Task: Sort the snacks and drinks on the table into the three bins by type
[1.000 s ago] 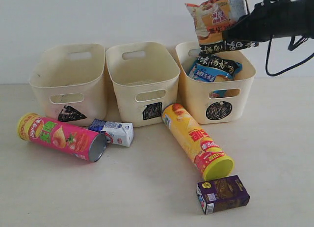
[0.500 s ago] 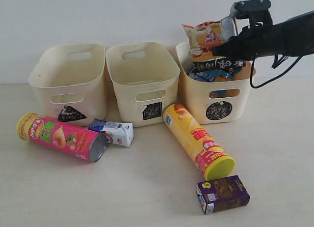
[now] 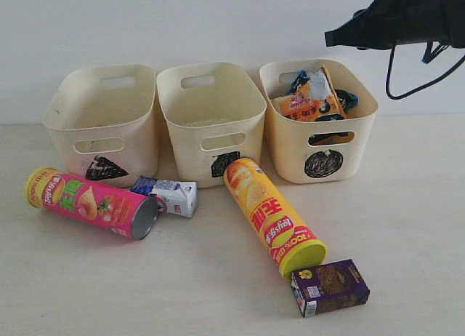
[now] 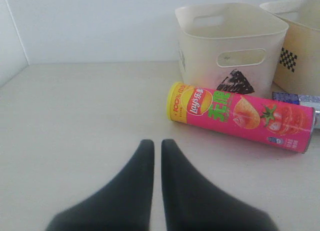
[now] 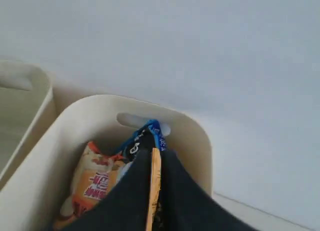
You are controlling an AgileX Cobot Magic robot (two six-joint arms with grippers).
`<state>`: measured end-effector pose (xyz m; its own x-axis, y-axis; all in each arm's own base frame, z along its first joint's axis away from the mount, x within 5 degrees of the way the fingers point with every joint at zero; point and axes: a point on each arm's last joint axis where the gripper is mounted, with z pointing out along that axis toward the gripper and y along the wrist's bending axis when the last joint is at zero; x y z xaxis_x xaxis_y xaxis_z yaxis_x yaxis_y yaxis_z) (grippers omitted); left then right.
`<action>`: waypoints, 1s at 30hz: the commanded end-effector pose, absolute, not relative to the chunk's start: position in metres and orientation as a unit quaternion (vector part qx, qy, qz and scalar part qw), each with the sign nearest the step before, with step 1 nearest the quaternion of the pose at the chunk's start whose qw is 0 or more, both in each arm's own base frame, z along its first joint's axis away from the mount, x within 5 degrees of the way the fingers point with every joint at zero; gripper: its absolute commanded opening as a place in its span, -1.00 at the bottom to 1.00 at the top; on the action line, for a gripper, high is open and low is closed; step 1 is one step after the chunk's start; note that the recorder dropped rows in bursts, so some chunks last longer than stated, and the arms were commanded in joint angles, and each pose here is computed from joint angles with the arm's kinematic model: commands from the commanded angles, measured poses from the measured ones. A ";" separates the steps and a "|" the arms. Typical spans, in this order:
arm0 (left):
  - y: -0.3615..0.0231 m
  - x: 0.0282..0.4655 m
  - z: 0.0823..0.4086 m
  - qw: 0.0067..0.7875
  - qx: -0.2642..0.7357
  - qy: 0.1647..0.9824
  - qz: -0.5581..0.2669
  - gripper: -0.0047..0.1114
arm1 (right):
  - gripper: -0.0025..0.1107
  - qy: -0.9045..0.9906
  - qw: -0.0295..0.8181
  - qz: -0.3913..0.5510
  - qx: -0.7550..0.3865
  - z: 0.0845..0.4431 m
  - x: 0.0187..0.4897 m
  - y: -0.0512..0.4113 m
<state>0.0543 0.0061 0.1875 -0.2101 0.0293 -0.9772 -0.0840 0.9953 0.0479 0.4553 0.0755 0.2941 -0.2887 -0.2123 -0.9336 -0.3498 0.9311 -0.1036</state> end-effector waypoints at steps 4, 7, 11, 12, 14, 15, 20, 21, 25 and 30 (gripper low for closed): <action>0.006 0.054 0.187 0.630 -0.016 0.775 0.047 -0.84 | -0.96 0.778 0.507 0.085 -0.361 0.307 0.427 0.092; 0.006 0.054 0.187 0.630 -0.016 0.775 0.047 -0.84 | -0.96 0.776 0.459 0.076 -0.425 0.308 0.414 0.092; 0.006 0.054 0.187 0.630 -0.016 0.775 0.047 -0.84 | -0.96 0.820 0.380 0.030 -0.428 0.311 0.398 0.078; 0.006 0.054 0.187 0.630 -0.016 0.775 0.047 -0.84 | -0.96 0.837 0.365 0.023 -0.407 0.312 0.396 0.072; 0.006 0.054 0.187 0.630 -0.016 0.775 0.047 -0.84 | -0.96 0.872 0.331 0.026 -0.360 0.312 0.393 0.060; 0.006 0.054 0.187 0.630 -0.016 0.775 0.047 -0.84 | -0.96 0.888 0.316 0.036 -0.333 0.312 0.391 0.055; 0.006 0.054 0.187 0.630 -0.016 0.775 0.047 -0.84 | -0.96 0.943 0.257 0.077 -0.196 0.315 0.383 0.016; 0.006 0.054 0.187 0.630 -0.016 0.775 0.047 -0.84 | -0.96 0.950 0.250 0.081 -0.172 0.314 0.382 0.009; 0.006 0.054 0.187 0.630 -0.016 0.775 0.047 -0.84 | -0.96 0.968 0.218 0.096 -0.075 0.319 0.370 -0.022; 0.006 0.054 0.187 0.630 -0.016 0.775 0.047 -0.84 | -0.96 0.970 0.223 0.084 -0.044 0.326 0.346 -0.040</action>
